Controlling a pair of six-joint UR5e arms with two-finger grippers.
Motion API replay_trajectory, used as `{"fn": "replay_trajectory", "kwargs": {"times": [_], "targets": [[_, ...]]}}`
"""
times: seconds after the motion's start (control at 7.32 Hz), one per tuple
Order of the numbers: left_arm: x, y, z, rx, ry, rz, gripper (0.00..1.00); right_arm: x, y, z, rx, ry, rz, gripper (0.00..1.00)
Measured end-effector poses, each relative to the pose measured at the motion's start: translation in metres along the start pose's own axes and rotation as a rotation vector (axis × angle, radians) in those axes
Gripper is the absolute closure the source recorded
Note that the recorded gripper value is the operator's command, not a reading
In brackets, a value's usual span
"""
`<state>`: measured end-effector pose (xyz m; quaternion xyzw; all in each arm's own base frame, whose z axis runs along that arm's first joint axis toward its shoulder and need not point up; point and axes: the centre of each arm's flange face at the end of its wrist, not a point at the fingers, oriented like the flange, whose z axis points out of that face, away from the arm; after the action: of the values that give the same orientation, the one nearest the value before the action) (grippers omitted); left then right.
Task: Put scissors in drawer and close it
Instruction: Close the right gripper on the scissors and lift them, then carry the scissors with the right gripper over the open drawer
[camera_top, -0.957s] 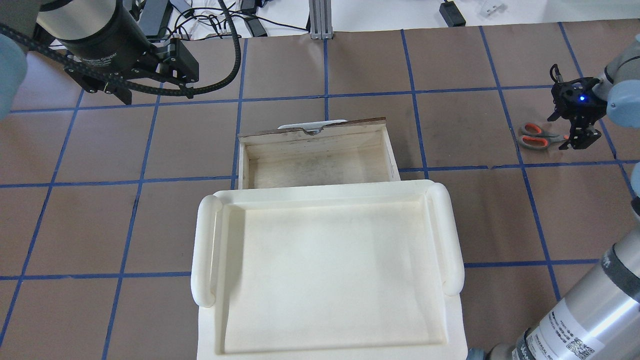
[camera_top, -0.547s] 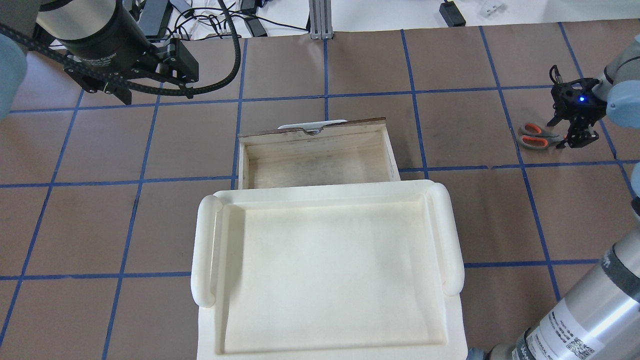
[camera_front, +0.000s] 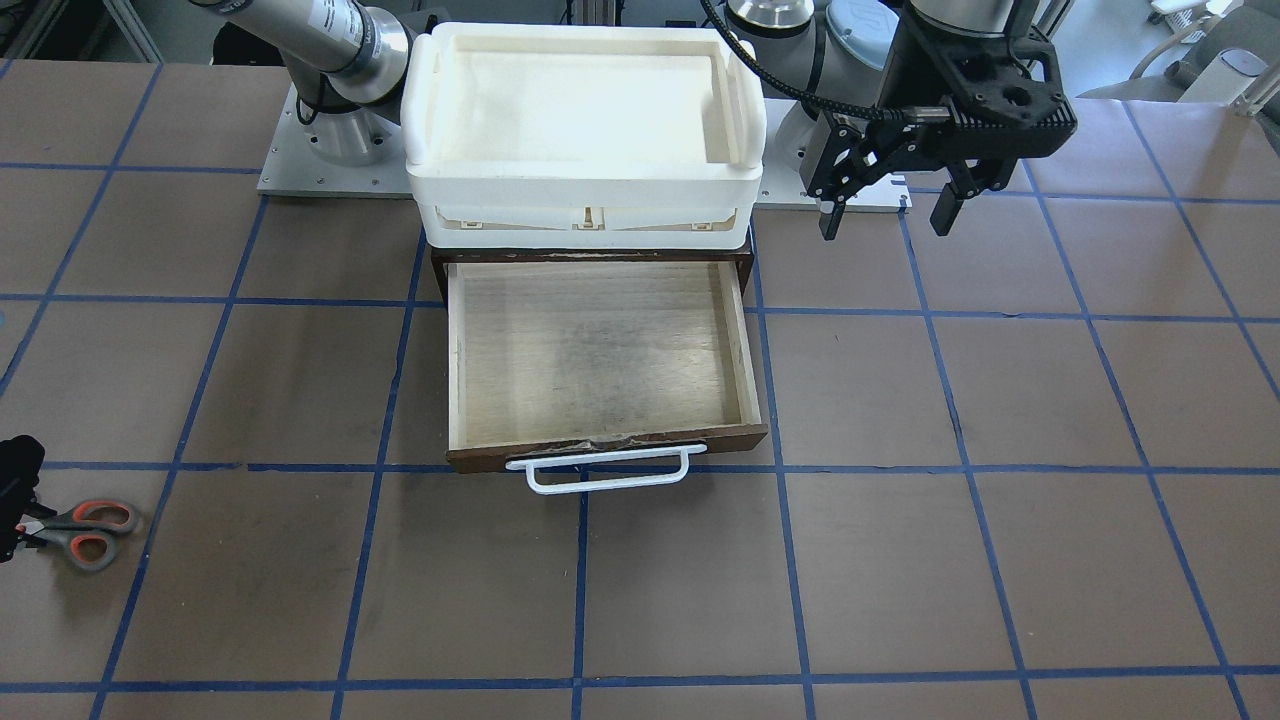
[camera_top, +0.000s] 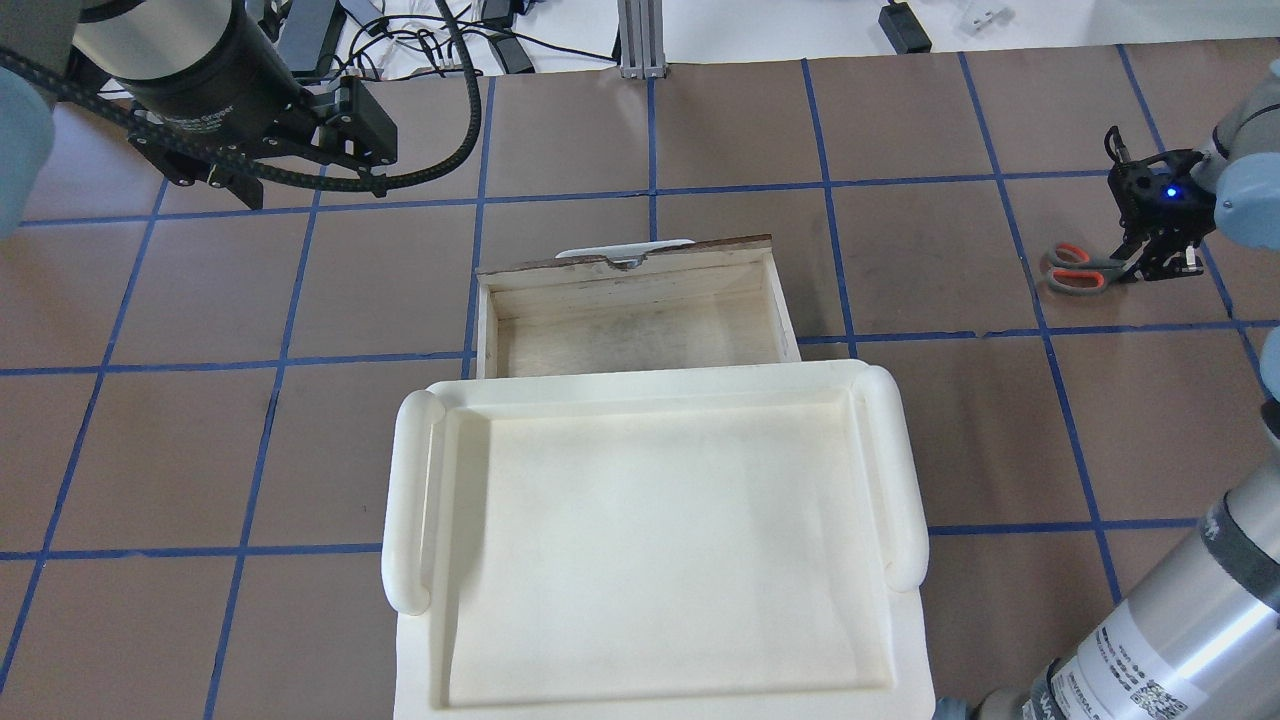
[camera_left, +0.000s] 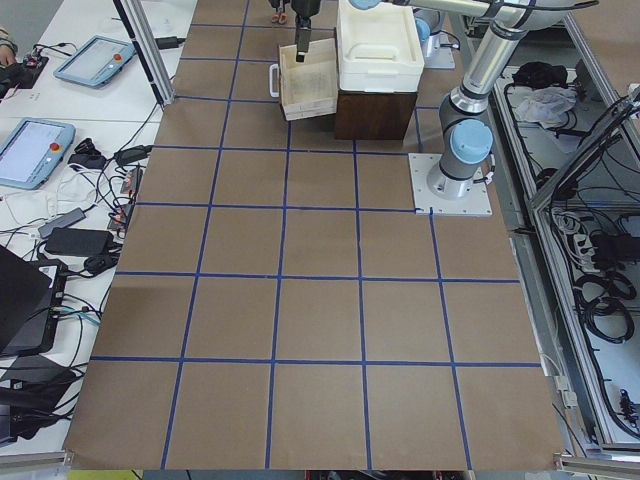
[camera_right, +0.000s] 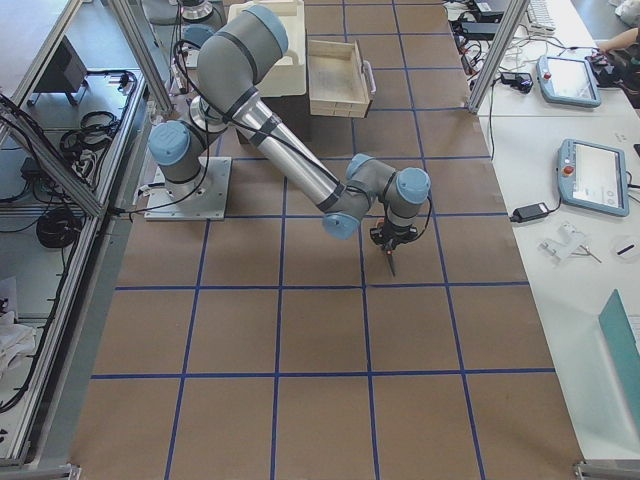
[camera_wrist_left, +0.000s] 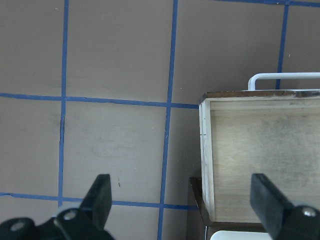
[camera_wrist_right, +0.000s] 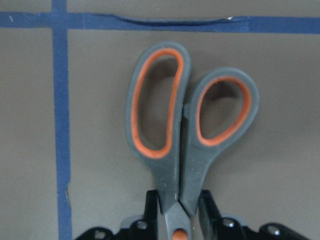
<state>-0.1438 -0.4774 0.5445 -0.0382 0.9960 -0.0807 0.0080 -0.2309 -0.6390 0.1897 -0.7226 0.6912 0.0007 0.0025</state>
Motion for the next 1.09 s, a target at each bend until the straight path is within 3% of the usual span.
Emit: {"fn": "replay_trajectory", "kwargs": {"times": [0.41,0.68,1.09], "targets": [[0.0,0.0,0.0,0.0,0.0,0.0,0.0,0.002,-0.028,-0.047,-0.021,0.031,-0.029,1.0],[0.0,0.0,0.0,0.0,0.0,0.0,0.0,0.001,-0.094,-0.101,-0.012,0.019,-0.033,1.0],[0.0,0.001,0.001,-0.005,0.0,0.001,0.0,-0.009,-0.228,-0.163,-0.009,0.023,-0.001,1.0]]}}
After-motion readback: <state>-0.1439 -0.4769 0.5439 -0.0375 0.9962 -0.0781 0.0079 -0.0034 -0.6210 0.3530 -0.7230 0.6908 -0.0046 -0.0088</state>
